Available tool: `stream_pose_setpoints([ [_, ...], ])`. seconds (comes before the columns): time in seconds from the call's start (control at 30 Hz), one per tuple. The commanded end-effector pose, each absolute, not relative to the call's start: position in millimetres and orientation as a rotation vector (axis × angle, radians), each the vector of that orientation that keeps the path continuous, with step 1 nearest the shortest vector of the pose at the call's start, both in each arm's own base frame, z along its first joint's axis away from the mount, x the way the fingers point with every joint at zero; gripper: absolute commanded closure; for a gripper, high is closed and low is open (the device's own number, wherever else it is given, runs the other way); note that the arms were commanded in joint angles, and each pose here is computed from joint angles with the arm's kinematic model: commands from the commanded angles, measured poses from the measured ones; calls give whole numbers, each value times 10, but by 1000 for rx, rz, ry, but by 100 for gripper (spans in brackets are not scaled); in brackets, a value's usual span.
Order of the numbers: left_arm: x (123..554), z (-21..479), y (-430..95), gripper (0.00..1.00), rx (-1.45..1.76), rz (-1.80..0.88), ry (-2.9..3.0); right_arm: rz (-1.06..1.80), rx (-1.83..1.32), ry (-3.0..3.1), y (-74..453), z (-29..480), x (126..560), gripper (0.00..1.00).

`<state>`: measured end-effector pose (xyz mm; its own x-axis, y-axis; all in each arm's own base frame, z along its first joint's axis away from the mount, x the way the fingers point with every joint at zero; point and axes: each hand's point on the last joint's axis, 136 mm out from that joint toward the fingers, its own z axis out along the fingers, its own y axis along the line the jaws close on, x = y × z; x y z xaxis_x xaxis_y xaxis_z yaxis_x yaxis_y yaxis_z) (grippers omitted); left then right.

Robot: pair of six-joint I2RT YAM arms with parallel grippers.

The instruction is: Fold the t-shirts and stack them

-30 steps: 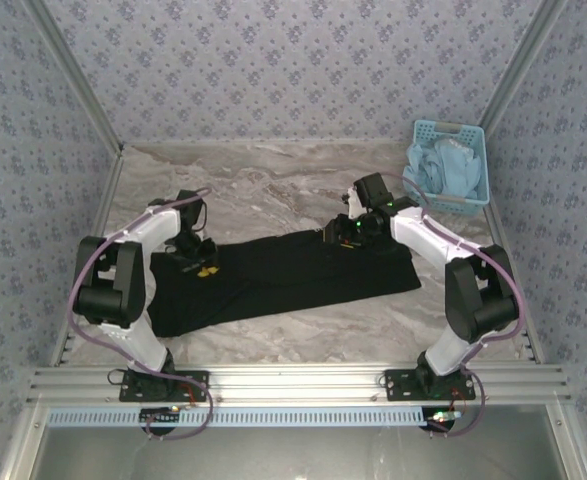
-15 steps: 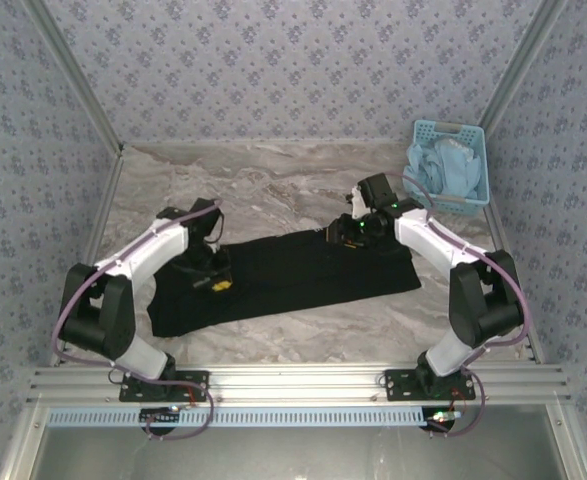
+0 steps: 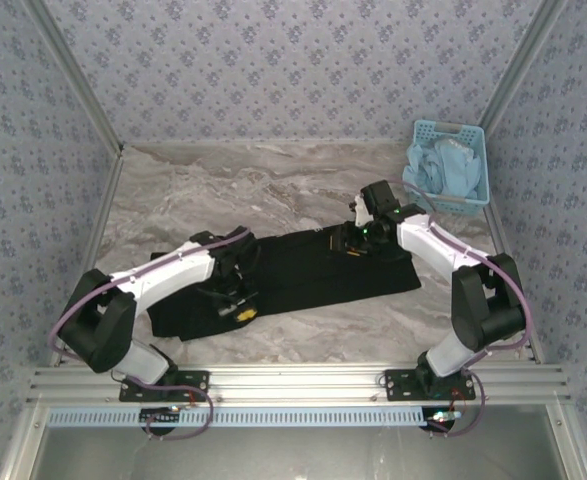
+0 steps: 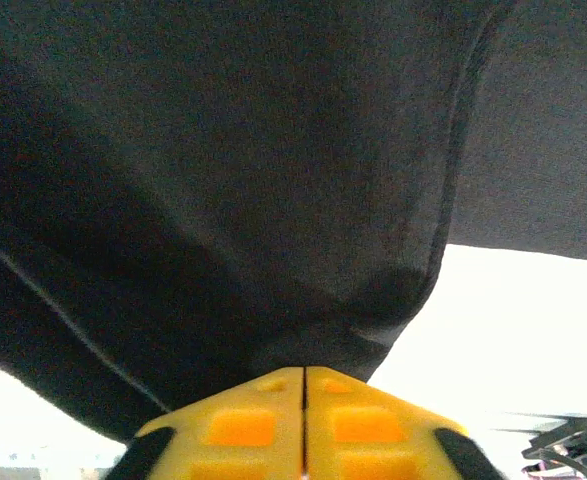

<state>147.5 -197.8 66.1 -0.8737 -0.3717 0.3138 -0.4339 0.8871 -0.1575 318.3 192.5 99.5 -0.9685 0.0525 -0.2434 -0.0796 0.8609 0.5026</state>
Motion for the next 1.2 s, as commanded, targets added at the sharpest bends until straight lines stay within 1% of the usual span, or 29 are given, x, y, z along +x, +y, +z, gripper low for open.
stream_pose_setpoints([
  [0.0,1334,695,-2079,65,649,371,-2661,773,5,2818,1884,995,3076,58],
  [0.03,1335,729,-2127,60,635,407,-2646,772,4,2818,1882,992,3071,58],
  [0.07,1355,764,-2141,58,628,432,-2645,772,2,2819,1884,993,3066,58],
  [0.1,1412,823,-2115,58,633,453,-2660,770,3,2818,1878,996,3067,58],
  [0.17,1580,925,-1896,58,698,433,-2720,766,-4,2813,1882,1007,3068,58],
  [0.23,1740,960,-1518,58,822,355,-2772,765,-35,2807,1918,1020,3057,58],
  [0.3,1875,916,-1200,58,971,317,-2787,783,-88,2798,2006,1028,3027,58],
  [0.4,2066,775,-785,61,1166,238,-2820,843,-213,2767,2243,1073,2952,59],
  [0.5,2070,527,-570,58,1310,213,-2730,881,-291,2756,2435,1059,2917,58],
  [0.57,2110,446,-458,55,1382,198,-2711,867,-294,2768,2498,1005,2940,58],
  [0.63,2249,446,-324,54,1464,169,-2749,863,-274,2784,2525,933,2979,59],
  [0.7,2400,433,-285,55,1542,194,-2748,780,-163,2835,2406,807,3044,62],
  [0.8,2625,437,-267,57,1559,190,-2761,657,-47,2861,2171,676,3184,65],
  [0.9,2807,408,-234,58,1522,145,-2778,554,-33,2877,2025,606,3331,65],
  [0.97,2885,347,-225,59,1473,107,-2763,494,-5,2921,1922,476,3380,64],
  [1.03,2947,249,-217,60,1432,83,-2753,464,27,2920,1883,469,3545,65],
  [1.17,3098,8,-203,60,1371,88,-2701,373,110,3028,1762,216,3623,65],
])
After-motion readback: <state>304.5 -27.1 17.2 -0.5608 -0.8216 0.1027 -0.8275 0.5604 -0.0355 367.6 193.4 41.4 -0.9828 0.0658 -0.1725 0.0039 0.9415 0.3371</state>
